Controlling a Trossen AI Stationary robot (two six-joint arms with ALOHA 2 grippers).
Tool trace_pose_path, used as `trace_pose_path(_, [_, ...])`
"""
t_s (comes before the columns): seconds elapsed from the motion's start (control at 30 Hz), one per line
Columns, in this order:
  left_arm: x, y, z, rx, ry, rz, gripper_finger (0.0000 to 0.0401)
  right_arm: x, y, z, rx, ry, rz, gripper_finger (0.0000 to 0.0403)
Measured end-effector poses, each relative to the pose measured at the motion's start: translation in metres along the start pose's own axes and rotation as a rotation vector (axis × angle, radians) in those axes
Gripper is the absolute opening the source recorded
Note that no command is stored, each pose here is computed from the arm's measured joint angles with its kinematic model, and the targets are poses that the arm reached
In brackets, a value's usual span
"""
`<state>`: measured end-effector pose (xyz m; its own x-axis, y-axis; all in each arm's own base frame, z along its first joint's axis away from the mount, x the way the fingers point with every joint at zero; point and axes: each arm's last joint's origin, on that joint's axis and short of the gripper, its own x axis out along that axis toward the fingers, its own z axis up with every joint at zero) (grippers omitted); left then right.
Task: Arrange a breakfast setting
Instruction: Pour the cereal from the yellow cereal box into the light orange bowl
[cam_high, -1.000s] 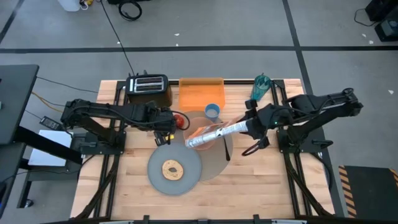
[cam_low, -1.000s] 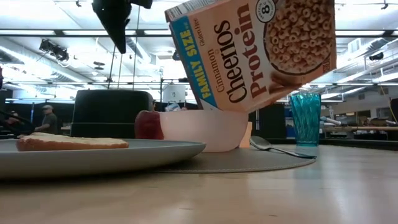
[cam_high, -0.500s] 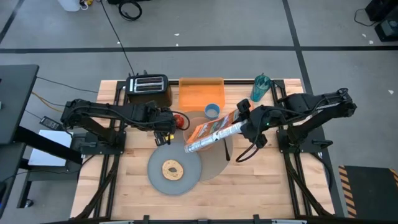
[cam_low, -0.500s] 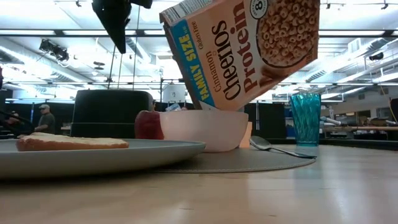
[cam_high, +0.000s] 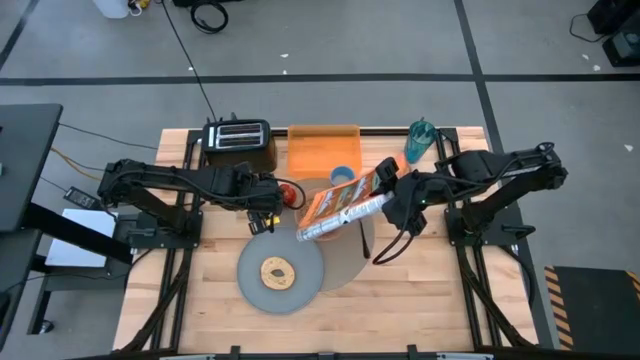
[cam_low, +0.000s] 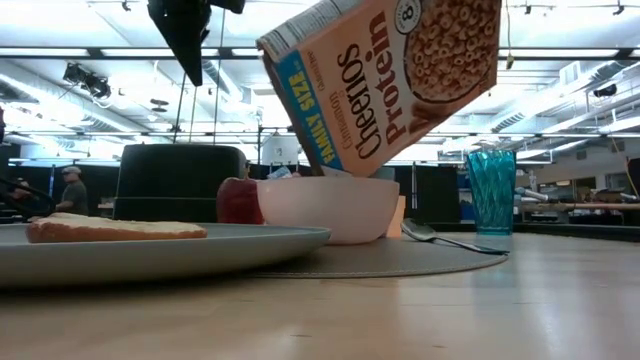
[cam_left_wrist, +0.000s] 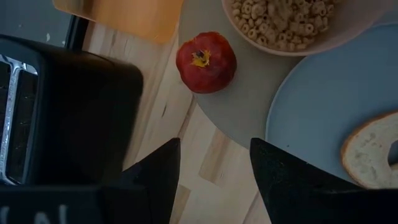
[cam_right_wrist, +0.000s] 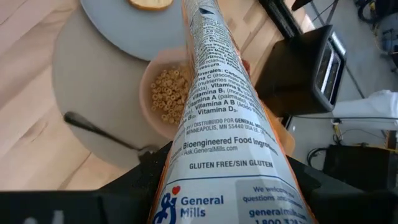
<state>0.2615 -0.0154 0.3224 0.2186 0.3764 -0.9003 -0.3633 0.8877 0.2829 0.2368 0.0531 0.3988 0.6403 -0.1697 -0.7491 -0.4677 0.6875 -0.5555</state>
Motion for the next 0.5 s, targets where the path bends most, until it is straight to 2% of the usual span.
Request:
trace_pose_path(0.23, [0.0,0.0,0.0,-0.001,0.0,0.0,0.0201,-0.01,0.004,-0.004,0.055,0.042,0.055,0.0201])
trace_pose_path(0.5, [0.0,0.0,0.0,-0.009,-0.002,-0.001,0.0201,-0.015,0.013,0.002,0.03,0.01,0.073,0.0201])
